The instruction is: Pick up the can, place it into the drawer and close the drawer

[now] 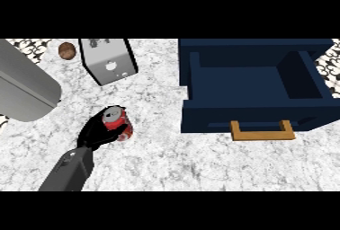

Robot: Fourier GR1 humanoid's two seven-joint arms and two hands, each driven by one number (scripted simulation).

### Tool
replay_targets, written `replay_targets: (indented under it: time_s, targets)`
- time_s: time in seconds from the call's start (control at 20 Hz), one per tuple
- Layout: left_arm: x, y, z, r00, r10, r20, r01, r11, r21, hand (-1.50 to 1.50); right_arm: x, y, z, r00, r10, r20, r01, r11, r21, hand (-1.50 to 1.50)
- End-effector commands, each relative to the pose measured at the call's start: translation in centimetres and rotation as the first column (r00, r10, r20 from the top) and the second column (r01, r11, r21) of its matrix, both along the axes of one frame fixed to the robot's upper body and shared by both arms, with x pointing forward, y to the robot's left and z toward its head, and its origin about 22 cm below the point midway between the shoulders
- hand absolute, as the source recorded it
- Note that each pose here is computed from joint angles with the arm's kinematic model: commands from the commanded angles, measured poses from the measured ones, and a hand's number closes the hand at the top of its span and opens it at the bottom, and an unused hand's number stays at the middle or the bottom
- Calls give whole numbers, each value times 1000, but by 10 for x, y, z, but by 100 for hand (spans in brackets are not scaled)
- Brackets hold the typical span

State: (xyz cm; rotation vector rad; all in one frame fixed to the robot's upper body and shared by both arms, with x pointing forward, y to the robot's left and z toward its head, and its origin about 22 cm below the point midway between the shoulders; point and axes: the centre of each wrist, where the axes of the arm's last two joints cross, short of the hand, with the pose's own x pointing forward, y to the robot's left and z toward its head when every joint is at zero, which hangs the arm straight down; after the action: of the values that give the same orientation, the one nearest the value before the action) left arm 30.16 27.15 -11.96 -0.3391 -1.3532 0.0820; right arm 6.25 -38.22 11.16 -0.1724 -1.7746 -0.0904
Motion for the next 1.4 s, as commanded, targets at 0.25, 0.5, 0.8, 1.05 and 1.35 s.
replay_targets:
  time_s: [0.25,0.5,0.8,1.05,1.35]
  targets:
    - [20,-11,23,986,-142,84,149,985,-87,150,-7,6,1,1000,-12,1,11,1000,24,-150]
    - [6,-24,14,989,113,94,-104,990,-99,150,-7,6,4,999,-40,-10,40,999,25,-150]
    - [14,-49,34,955,251,158,-232,964,-129,150,-4,12,0,999,-31,-10,31,1000,2,-150]
    - [18,-43,87,957,202,210,-186,978,-95,150,-6,5,-7,1000,-26,1,26,1000,6,-150]
    - [29,-73,151,941,188,283,-175,982,-69,150,-14,4,3,1000,-31,-3,31,999,24,-150]
